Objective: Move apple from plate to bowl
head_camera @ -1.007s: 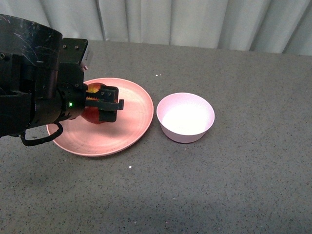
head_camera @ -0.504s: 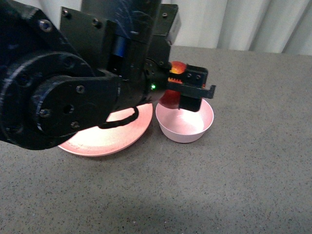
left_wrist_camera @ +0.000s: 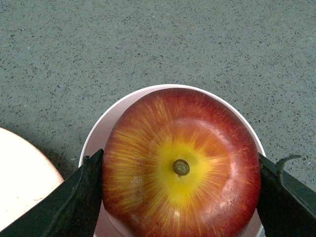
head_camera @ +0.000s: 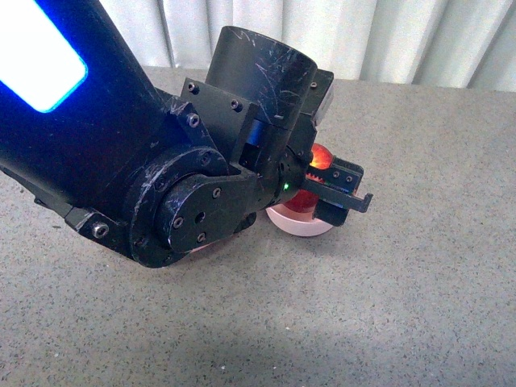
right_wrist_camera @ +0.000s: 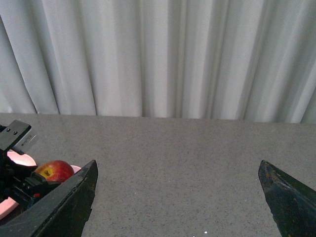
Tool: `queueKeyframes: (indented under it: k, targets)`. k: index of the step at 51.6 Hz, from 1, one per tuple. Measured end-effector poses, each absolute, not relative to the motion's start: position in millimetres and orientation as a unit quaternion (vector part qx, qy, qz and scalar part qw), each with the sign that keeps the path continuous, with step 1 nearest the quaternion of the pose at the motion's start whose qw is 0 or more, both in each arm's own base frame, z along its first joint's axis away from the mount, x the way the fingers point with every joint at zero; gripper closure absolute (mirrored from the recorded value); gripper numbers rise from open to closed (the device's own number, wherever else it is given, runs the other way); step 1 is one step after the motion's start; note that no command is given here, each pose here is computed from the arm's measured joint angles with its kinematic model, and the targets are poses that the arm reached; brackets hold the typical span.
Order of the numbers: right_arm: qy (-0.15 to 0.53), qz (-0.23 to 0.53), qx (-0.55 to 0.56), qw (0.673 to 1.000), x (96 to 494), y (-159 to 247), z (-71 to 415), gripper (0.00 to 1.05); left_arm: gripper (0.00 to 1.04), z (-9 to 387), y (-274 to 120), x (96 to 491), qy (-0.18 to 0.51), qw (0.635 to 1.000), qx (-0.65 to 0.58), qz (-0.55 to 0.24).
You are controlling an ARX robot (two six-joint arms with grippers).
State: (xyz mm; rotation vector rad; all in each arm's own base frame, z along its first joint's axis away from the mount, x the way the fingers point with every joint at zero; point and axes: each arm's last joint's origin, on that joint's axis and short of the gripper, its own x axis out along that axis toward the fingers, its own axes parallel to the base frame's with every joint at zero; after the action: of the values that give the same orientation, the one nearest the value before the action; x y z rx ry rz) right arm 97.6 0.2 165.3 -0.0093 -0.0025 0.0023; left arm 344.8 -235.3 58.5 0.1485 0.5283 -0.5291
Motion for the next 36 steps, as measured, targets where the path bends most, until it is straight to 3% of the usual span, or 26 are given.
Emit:
queueKeyframes:
  k: [5,11,26,36]
  targets:
    - [-0.001,0.001,-0.004,1.000,98,0,165,0.09,0.27,58,-237,344,0.258,0.927,0.075,-0.260]
    - [-0.001,0.001,-0.004,1.000,98,0,165,0.09,0.05,57,-237,344,0.258,0.927,0.078,-0.260]
    - [-0.001,0.001,-0.004,1.000,98,0,165,0.09,0.07,76,-230,341,0.230,0.939,0.056,-0.249]
    - [-0.001,0.001,-0.004,1.000,98,0,165,0.09,0.07,130,-197,318,0.157,0.969,0.000,-0.193]
